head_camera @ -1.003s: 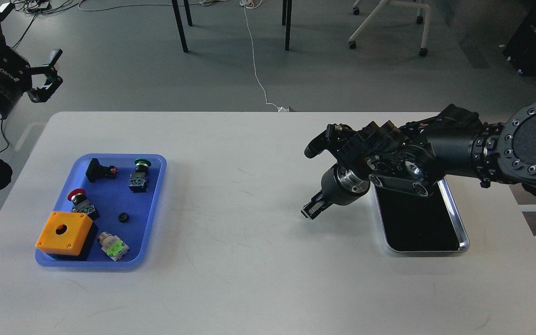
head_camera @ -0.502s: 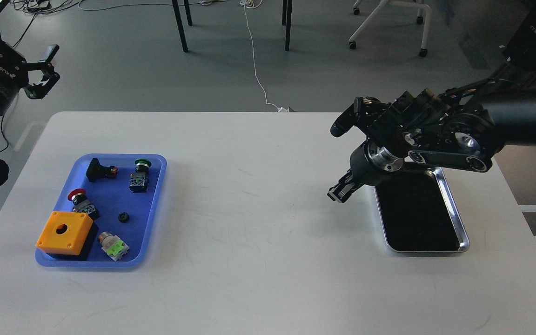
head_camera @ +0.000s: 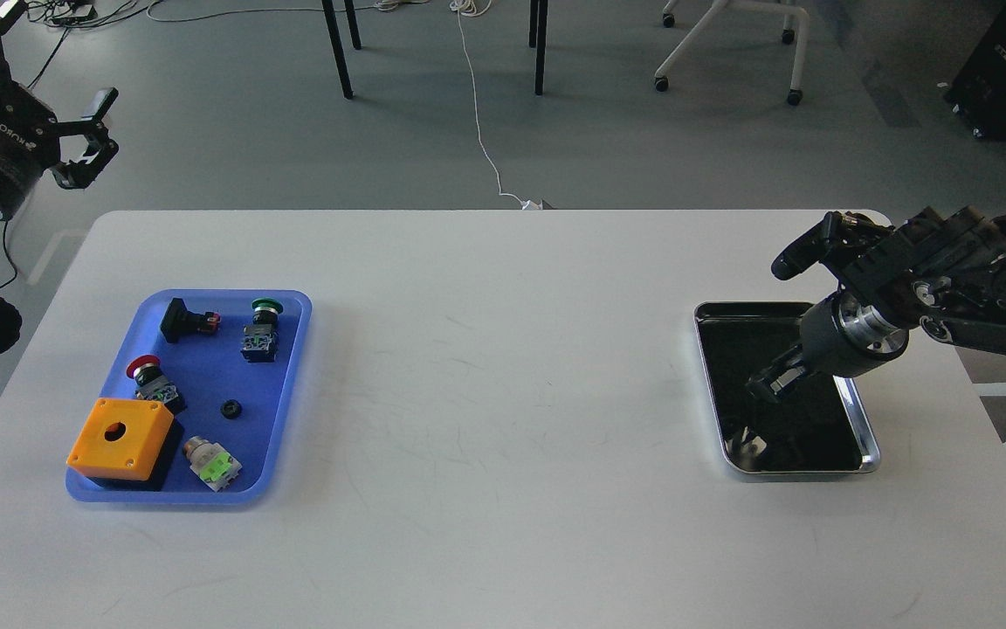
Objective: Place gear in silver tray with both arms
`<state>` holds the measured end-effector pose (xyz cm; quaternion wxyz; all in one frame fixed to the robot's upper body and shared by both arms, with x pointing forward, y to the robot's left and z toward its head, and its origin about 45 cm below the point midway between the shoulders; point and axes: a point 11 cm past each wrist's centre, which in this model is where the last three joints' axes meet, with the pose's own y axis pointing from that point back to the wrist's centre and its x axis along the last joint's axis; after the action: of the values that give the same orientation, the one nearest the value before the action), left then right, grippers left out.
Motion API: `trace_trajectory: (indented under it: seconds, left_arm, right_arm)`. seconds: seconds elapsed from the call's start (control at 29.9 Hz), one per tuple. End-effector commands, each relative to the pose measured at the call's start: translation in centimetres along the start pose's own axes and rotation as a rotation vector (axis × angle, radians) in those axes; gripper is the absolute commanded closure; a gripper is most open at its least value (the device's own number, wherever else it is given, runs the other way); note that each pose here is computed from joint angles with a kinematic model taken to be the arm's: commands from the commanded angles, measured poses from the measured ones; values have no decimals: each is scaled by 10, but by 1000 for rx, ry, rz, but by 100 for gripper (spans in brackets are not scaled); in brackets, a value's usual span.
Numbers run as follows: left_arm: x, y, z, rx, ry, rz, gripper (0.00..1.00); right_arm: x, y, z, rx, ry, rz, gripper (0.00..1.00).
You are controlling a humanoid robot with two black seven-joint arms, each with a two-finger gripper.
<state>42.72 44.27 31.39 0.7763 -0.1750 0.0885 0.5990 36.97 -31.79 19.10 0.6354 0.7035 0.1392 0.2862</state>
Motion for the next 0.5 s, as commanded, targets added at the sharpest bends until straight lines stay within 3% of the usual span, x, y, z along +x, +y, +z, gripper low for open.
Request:
trace_trajectory:
  seconds: [0.0, 0.47]
  left_arm:
    - [0, 0, -2, 4, 1, -1, 2]
    - [0, 0, 0, 1, 1, 1, 2]
  right_arm:
    - [-11, -6, 6, -4, -23, -11, 87]
    - [-31, -21, 7, -2, -22, -59, 81]
